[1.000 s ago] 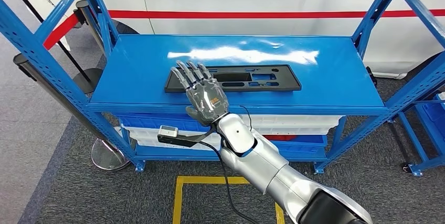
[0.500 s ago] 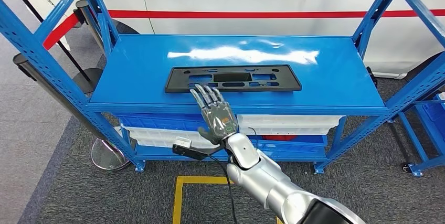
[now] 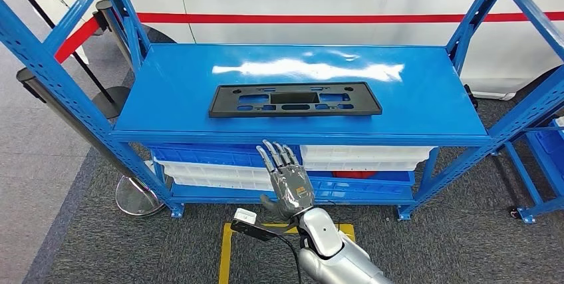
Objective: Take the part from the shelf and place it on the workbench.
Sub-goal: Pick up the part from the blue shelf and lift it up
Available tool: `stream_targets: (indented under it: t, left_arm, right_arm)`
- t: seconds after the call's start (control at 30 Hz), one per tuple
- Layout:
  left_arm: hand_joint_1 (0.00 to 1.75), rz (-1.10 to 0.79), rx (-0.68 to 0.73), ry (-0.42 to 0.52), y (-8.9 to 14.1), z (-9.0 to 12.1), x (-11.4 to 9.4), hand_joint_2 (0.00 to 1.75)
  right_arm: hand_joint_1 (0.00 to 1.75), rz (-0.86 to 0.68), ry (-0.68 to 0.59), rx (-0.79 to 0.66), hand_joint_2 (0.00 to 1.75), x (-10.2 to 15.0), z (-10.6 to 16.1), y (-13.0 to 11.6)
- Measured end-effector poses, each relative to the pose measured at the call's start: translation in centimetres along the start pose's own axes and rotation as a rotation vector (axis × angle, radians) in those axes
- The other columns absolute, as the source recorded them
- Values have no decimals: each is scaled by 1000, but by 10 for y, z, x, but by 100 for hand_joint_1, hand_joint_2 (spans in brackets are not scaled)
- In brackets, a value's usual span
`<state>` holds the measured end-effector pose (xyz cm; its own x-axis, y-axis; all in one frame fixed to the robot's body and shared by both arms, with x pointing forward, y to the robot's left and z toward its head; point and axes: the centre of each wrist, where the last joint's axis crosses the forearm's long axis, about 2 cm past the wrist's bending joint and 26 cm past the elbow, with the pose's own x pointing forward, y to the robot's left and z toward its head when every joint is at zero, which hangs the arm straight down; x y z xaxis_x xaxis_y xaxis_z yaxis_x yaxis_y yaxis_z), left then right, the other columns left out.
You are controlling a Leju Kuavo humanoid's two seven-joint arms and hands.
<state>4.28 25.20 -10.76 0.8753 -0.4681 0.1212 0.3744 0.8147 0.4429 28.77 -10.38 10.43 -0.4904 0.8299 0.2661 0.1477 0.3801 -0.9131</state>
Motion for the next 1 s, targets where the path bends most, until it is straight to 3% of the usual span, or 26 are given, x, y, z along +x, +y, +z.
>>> stream_targets:
  t: [1.0]
  left_arm:
    - [0, -1, -6, -5, -2, 1, 1, 175]
  right_arm:
    - [0, -5, 10, -28, 175, -3, 0, -2]
